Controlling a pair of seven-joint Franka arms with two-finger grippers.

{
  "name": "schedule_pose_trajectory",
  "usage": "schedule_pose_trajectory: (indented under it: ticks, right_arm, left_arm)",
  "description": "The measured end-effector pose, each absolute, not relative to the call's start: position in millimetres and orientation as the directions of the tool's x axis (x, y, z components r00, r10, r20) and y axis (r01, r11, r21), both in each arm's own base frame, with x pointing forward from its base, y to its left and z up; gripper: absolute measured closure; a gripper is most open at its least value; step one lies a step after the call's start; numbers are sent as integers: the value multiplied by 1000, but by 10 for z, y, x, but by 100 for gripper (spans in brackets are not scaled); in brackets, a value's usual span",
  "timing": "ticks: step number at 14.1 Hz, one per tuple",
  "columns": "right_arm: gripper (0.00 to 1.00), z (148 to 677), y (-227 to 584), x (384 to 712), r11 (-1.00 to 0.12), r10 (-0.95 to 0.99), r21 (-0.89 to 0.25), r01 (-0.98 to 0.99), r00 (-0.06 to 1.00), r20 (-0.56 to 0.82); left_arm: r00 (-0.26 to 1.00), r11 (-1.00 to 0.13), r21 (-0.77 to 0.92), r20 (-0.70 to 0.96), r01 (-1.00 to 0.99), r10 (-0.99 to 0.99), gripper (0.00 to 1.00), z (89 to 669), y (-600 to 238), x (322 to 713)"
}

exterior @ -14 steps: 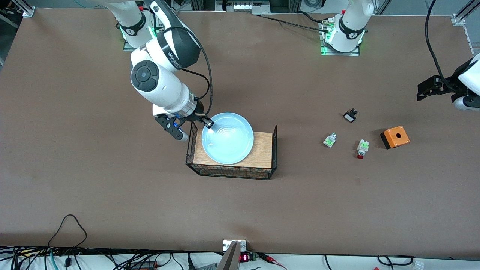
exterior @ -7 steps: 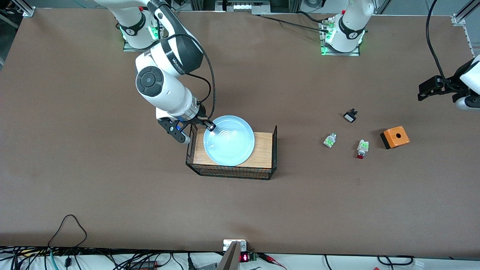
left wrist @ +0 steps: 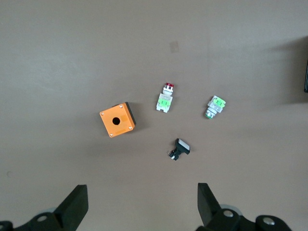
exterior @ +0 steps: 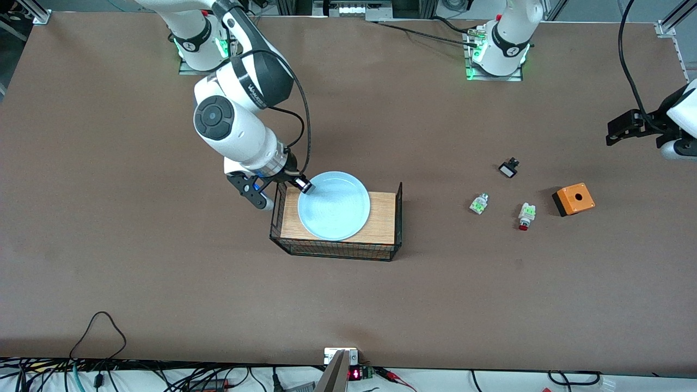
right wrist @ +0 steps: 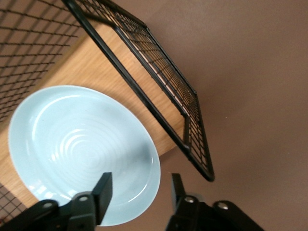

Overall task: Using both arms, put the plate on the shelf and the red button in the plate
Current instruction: 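Withdraw the right gripper while the left gripper grasps the red button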

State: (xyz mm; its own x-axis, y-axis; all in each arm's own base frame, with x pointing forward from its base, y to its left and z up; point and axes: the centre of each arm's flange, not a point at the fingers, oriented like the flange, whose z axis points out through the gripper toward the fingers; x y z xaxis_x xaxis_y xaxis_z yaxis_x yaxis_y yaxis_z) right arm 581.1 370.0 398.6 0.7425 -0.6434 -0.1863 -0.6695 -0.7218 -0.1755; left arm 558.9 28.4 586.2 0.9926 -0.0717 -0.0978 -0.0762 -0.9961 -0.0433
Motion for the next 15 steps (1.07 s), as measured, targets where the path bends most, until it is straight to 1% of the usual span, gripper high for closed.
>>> schedule_pose_trajectory:
  ticks: [3, 4, 5, 7, 9, 11, 13, 15]
  right_arm:
    - [6, 4367, 3577, 5825, -714, -648, -207, -669, 743, -170]
    - [0, 4531, 3521, 5816, -715, -646, -210, -667, 745, -168]
    - [0, 4703, 3455, 5803, -723, -638, -208, -659, 752, -167]
    - [0, 4985, 3292, 5786, -762, -598, -199, -616, 788, -150]
    - [0, 5120, 3039, 5827, -838, -511, -169, -519, 855, -93]
    - [0, 5172, 2681, 5911, -918, -382, -103, -383, 924, -29]
    - [0, 5194, 2240, 6002, -955, -294, -37, -294, 956, -21]
    - [0, 5245, 1671, 6105, -968, -250, -6, -250, 968, -34]
  left_arm:
    - [964, -992, -20, -240, -123, -114, 0, 5461, 41, 5624]
    - [952, -991, -10, -279, -133, -125, 0, 5241, -5, 5695]
    - [942, -991, 0, -310, -136, -129, 0, 5000, -6, 5784]
    - [941, -985, 16, -293, -171, -168, 0, 4558, 26, 6033]
    - [938, -970, 19, -249, -244, -241, 0, 4128, 42, 6276]
    - [930, -950, 27, -198, -310, -309, 0, 3642, 68, 6491]
    - [918, -933, 20, -171, -359, -357, 0, 3129, 81, 6601]
    - [901, -913, -22, -171, -408, -399, 0, 2677, 85, 6610]
